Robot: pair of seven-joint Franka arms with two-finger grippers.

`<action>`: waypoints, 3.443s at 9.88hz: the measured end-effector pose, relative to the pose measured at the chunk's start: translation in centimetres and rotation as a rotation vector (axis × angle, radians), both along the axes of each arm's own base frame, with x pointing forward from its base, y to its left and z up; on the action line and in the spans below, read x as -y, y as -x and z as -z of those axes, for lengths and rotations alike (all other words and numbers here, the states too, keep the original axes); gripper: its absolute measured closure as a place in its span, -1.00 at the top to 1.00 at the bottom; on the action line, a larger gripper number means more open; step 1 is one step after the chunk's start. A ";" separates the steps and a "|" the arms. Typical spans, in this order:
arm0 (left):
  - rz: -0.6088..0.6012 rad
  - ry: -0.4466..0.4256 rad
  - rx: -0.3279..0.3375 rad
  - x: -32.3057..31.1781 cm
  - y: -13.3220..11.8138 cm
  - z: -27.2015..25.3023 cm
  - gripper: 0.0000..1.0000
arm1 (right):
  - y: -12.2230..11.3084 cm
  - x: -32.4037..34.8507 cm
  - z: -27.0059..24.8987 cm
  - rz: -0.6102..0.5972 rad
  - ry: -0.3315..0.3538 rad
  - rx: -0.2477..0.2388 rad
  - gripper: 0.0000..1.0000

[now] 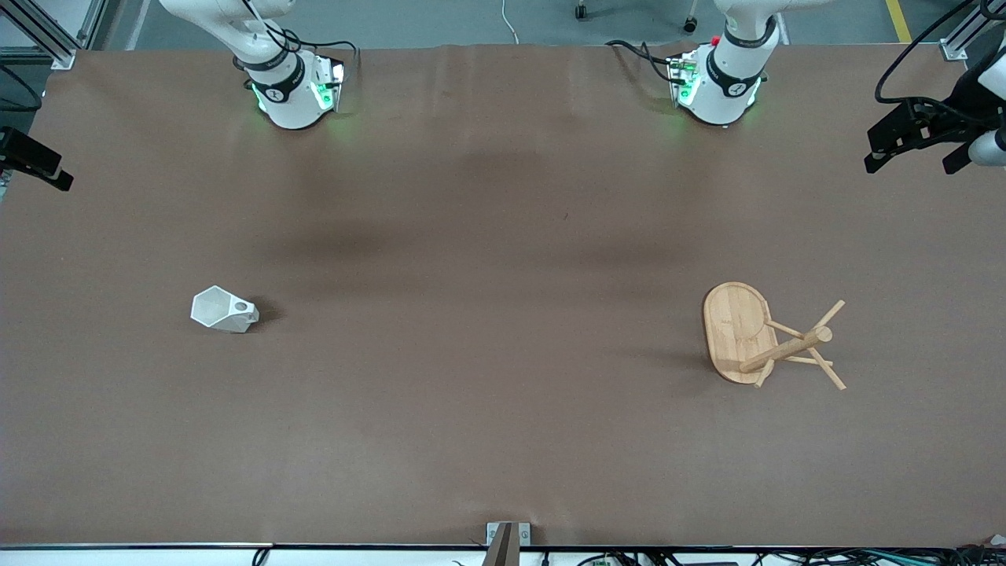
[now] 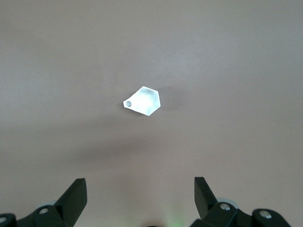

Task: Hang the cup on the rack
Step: 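Reach the right gripper down toward the white cup, then close the right gripper on the white cup's base, then lift the cup with the right gripper while the left gripper approaches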

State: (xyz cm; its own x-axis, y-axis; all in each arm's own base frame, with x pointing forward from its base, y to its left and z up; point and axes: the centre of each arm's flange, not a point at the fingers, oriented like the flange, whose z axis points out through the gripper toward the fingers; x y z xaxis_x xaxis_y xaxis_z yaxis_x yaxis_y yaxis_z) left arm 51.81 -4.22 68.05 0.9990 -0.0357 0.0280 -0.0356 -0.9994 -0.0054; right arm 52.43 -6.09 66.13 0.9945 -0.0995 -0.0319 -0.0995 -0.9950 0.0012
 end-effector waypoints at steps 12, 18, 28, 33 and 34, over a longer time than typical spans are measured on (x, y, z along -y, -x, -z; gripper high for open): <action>0.004 0.001 -0.009 0.1 -0.3 0.5 1.00 | -4.7 3.5 39.4 -0.282 0.002 0.005 0.96; 0.005 0.001 -0.012 0.2 -0.4 0.6 1.00 | -4.4 3.5 42.8 -0.302 0.012 0.010 -0.25; 0.019 0.004 -0.027 0.9 -0.6 1.2 1.00 | -9.3 -9.1 29.1 -0.305 -0.477 -0.155 -0.91; 0.294 0.073 -0.119 14.4 3.5 1.6 1.00 | -5.5 -33.1 26.4 -0.331 -0.985 -0.190 -0.91; 0.380 0.101 -0.115 18.9 5.2 1.7 1.00 | -4.3 -36.6 26.2 -0.325 -1.057 -0.204 -0.91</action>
State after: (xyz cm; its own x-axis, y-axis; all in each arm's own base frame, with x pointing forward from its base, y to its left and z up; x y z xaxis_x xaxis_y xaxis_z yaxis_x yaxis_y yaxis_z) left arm 46.64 -23.17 66.36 0.9120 -0.4056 -0.0604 -0.3971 -0.9102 0.1174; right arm 56.77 30.47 39.94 0.9349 0.3369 -0.1118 0.0703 -0.4846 -0.8719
